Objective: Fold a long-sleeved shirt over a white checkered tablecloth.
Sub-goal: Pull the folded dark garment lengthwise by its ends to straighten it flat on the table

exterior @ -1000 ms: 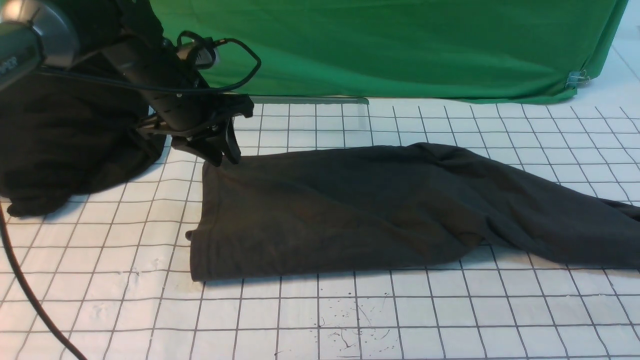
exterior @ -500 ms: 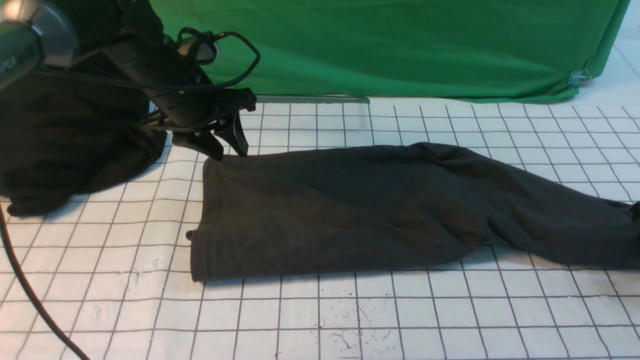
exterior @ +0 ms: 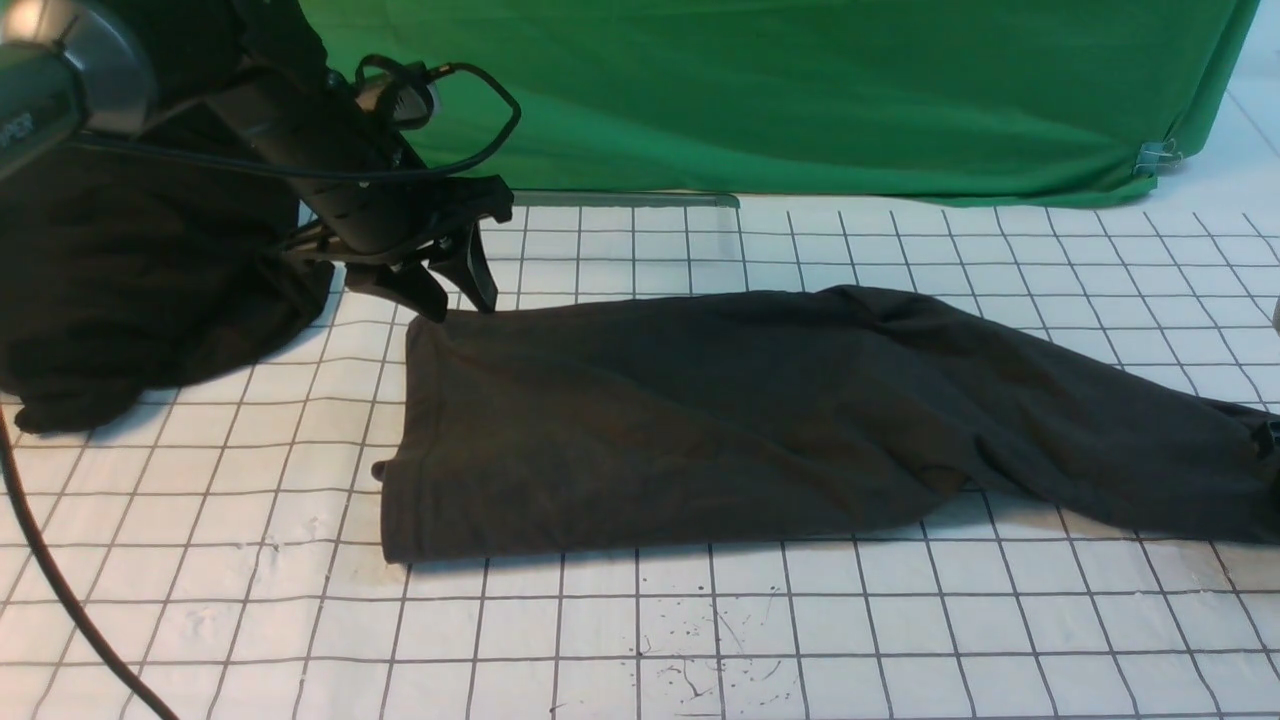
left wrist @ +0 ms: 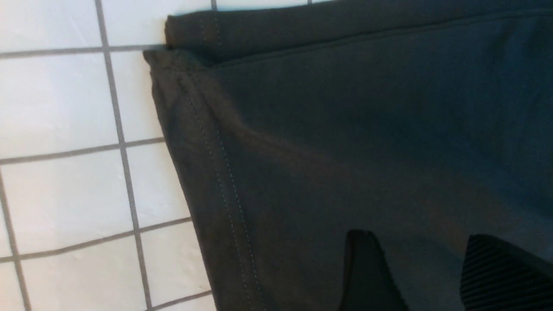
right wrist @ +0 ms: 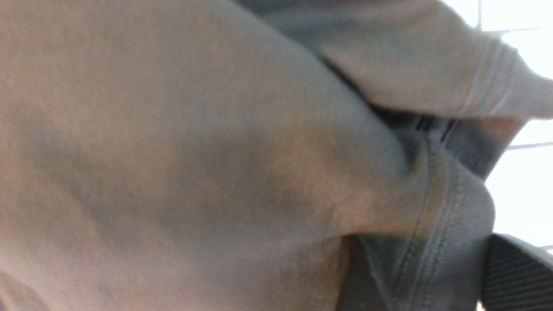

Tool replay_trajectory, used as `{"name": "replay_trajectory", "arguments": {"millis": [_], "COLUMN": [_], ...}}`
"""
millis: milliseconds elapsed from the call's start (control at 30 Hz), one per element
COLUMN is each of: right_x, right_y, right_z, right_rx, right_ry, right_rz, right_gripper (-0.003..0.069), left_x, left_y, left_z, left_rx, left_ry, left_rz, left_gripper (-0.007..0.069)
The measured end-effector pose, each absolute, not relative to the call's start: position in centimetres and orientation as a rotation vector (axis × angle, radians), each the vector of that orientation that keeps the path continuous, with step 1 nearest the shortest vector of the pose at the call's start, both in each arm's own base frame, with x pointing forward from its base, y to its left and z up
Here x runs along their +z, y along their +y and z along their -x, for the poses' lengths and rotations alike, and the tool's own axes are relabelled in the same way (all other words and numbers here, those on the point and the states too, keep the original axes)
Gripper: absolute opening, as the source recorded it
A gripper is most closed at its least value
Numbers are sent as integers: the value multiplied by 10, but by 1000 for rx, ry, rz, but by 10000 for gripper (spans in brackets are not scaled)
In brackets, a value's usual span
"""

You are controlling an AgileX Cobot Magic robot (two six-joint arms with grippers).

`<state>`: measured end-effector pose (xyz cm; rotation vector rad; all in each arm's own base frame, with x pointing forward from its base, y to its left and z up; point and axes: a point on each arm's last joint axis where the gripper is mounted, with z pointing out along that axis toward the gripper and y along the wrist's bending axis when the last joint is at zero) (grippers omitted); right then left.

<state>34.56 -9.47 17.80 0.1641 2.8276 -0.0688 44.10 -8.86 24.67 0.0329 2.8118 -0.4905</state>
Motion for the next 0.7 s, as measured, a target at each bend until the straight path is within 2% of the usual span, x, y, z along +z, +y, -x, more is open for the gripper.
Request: {"name": "replay_trajectory", "arguments": {"millis": [100,200,233,300,367,400,533,700], "right_x": [177,176,176,175,174,174,181,233], "right_y": [-95,-95,-95,-95,-95,-95,-94,-92], "right_z": [-346,-347,-347,-348,-347,-347,-343,-327], "right_rx": [-68,-70,-70,-70,-66,-63,-63,-128], "right_ry": [2830,2823,2822,2820,2826,2830,2841,2777], "right_rz": [-164,-171,-174,-177,-185,-189,-187,-150], "right_gripper": [356,318,291,199,74,43,24,24], "left_x": [247,247,247,247,247,247,247,246], "left_y": [-89,-89,-89,-89,-89,-89,-89,-89], "left_z": [-441,-442,-442,-442,-442,-442,-442,-441], "left_rx": [-490,-491,-491,-491,-491,-491,-491,-491], "left_ry": [2808,2806,2806,2806,2806,2806,2806,2810], "left_rz": [-32,-31,-31,-31,-31,-31,-31,-30], "left_gripper": [306,306,306,306,306,306,306,306]}}
